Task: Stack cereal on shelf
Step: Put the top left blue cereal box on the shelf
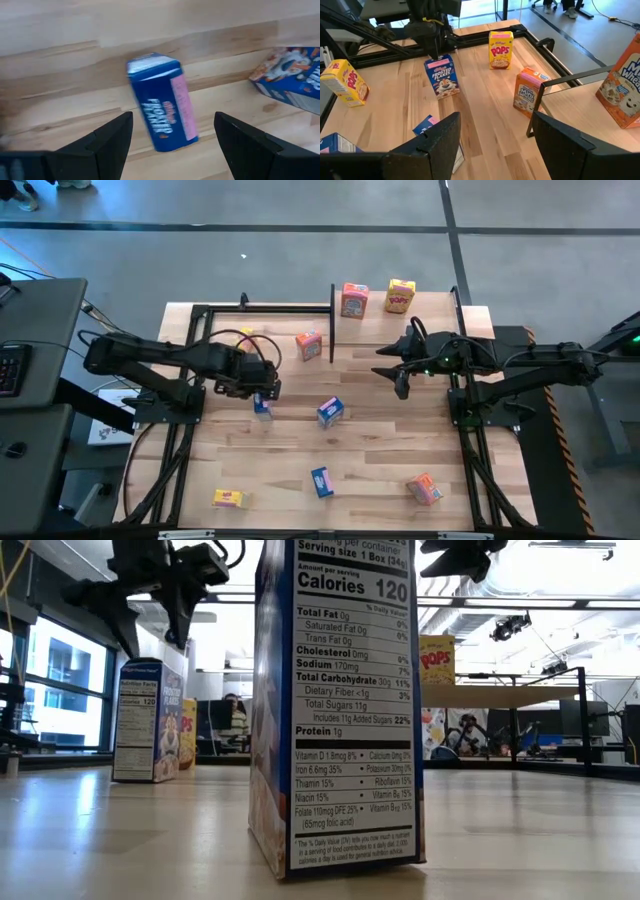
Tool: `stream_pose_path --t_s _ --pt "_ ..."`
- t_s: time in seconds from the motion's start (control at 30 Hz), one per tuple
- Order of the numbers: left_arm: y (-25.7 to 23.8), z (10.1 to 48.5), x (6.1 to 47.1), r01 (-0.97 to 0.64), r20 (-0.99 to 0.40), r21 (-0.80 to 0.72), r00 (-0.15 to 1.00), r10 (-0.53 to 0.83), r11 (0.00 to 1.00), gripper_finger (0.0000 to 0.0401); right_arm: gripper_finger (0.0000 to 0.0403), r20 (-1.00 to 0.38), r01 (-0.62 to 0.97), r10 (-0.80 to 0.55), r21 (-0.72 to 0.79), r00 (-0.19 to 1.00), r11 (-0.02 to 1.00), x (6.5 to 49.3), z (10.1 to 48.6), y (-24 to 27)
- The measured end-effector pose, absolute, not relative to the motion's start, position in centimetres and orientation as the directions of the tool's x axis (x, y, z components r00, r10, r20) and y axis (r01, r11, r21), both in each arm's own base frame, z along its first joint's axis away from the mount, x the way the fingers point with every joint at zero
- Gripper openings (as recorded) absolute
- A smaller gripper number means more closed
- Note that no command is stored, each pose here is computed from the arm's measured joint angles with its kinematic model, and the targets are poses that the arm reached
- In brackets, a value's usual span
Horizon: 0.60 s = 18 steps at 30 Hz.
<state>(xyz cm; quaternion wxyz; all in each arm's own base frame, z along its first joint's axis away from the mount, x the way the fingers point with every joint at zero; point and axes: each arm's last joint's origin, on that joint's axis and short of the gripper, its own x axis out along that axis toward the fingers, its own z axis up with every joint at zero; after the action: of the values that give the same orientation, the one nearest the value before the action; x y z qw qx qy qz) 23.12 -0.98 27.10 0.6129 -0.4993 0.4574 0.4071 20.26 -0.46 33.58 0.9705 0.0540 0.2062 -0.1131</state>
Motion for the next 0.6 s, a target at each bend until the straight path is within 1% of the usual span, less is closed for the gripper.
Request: stream_pose_path --t_s 0.07,0.23,0.4,0.6 --pt "-1.0 26.7 23.3 -0.953 -0.966 -0.251 0.259 0.027 0.17 0.027 0.0239 -0.412 0.241 -0.197 0.058 0.89 0.969 20.3 33.6 -0.5" --pt "-1.1 25.9 23.1 -0.959 -0.973 -0.227 0.232 0.011 0.169 0.027 0.0239 -0.412 0.241 -0.197 0.058 0.889 0.969 20.3 33.6 -0.5" --pt "-1.1 25.9 23.1 -0.958 -0.972 -0.23 0.235 0.01 0.169 0.027 0.0239 -0.413 0.242 -0.196 0.06 0.89 0.969 20.3 33.6 -0.5" --pt "-1.1 25.2 23.7 -0.967 -0.98 -0.195 0.2 0.014 0.164 0.027 0.0239 -0.414 0.241 -0.196 0.06 0.889 0.969 20.3 33.6 -0.4"
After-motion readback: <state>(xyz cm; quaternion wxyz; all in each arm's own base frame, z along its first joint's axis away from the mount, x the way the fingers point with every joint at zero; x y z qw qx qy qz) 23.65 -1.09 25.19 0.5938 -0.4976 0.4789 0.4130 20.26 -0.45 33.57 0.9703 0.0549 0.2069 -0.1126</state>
